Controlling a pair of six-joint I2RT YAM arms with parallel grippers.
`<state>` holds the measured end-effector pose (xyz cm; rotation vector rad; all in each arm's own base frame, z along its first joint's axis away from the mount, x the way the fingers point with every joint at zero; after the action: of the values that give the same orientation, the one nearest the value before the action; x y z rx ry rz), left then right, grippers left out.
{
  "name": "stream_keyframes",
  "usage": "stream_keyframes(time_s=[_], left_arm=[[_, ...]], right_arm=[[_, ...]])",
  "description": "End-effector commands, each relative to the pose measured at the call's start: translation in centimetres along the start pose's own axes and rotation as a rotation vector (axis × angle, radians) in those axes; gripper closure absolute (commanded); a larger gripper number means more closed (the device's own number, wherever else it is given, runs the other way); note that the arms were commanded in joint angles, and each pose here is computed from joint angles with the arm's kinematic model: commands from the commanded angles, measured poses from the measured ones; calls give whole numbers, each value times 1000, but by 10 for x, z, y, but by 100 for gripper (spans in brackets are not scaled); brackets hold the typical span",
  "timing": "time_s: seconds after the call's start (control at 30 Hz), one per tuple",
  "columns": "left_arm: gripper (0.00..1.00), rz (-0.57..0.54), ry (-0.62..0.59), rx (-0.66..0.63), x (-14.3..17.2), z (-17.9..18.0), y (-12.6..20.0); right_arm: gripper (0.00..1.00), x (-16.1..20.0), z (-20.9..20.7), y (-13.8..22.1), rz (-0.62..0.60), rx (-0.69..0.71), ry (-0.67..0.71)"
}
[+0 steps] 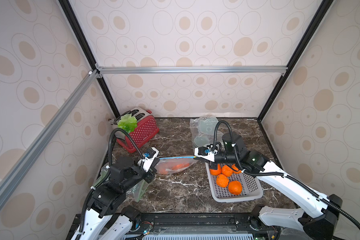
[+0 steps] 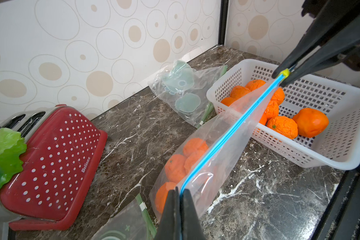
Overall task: Open the zip-top bag and take out the orange
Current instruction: Unzip the zipper on the zipper food storage bag.
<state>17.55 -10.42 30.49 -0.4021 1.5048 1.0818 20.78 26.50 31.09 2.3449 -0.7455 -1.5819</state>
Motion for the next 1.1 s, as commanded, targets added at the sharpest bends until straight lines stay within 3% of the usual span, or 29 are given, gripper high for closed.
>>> stream_keyframes(time_s=[0.0,0.5,1.0,1.07], left_arm=[[100,49,19,-117,8,15,8],[100,55,15,-137,10,17,11],[100,48,40,-71,9,8,10],[64,38,47,-38,7,4,11]], right_arm=[[100,26,2,13,111,36,-47],[100,40,7,27,169,57,-52],[100,36,8,27,130,34,-54],[100,36,9,26,126,24,-51]])
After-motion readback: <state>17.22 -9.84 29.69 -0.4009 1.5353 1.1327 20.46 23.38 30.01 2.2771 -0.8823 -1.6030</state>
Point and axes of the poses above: each gripper's point midway between its finger pads, its own y axis back along the fingers, its own z axis along the line the jaws close on, x = y × z, the point moved 4 cm from there along y, back along the fingers, and after that the axes turned 3 degrees about y, right-handed, at the moved point
